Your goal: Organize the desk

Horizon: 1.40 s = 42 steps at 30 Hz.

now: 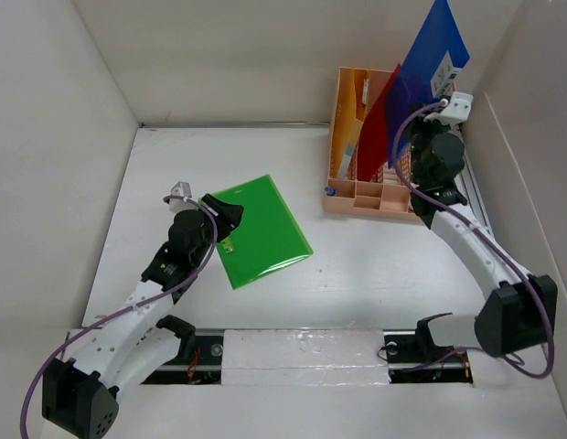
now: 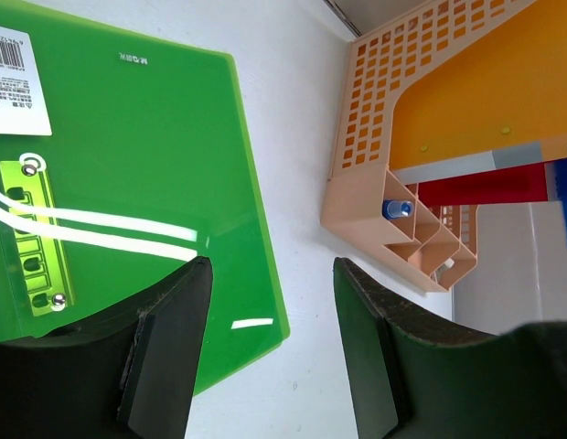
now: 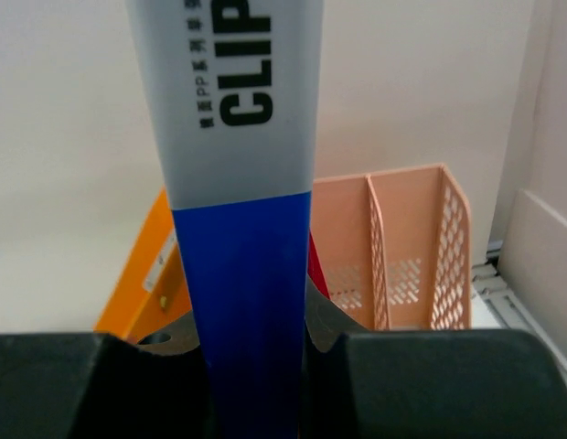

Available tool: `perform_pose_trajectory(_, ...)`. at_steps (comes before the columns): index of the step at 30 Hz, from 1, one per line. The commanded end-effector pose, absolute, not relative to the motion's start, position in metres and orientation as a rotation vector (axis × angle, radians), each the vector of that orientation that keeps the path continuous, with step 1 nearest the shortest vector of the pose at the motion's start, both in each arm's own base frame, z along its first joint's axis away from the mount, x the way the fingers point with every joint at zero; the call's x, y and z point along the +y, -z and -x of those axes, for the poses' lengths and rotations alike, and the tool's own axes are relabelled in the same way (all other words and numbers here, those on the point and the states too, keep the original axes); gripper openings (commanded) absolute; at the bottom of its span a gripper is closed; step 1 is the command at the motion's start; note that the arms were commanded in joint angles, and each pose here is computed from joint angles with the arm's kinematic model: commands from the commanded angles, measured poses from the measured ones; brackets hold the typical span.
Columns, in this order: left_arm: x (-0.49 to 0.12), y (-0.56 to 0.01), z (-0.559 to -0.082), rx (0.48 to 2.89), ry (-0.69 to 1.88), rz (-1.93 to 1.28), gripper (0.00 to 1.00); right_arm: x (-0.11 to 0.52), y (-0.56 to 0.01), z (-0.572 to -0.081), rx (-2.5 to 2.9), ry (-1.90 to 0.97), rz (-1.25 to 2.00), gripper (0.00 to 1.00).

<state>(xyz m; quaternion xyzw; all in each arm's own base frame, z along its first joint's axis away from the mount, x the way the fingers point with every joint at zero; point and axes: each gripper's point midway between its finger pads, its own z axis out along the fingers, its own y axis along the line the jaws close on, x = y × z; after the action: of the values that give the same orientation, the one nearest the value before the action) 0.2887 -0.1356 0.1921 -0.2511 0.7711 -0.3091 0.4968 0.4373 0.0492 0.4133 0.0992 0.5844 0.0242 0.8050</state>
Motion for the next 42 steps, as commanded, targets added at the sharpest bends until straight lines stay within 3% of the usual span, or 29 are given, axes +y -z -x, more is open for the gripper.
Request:
perform_pose_trajectory(1, -0.136, -0.202, -0.290, 1.824, 0.766, 0.592, 0.52, 0.053, -0.439, -0.449, 1.124, -0.121, -0.237, 0.00)
perform_pose_trajectory(29, -0.137, -0.194, -0.292, 1.836, 0.759, 0.594, 0.51, 0.096, -0.277, -0.525, 1.268, -0.045, -0.327, 0.00)
perform_pose_trajectory(42, -0.136, -0.195, -0.292, 1.837, 0.753, 0.595, 0.51, 0.073, -0.317, -0.539, 1.152, -0.009, -0.373, 0.00)
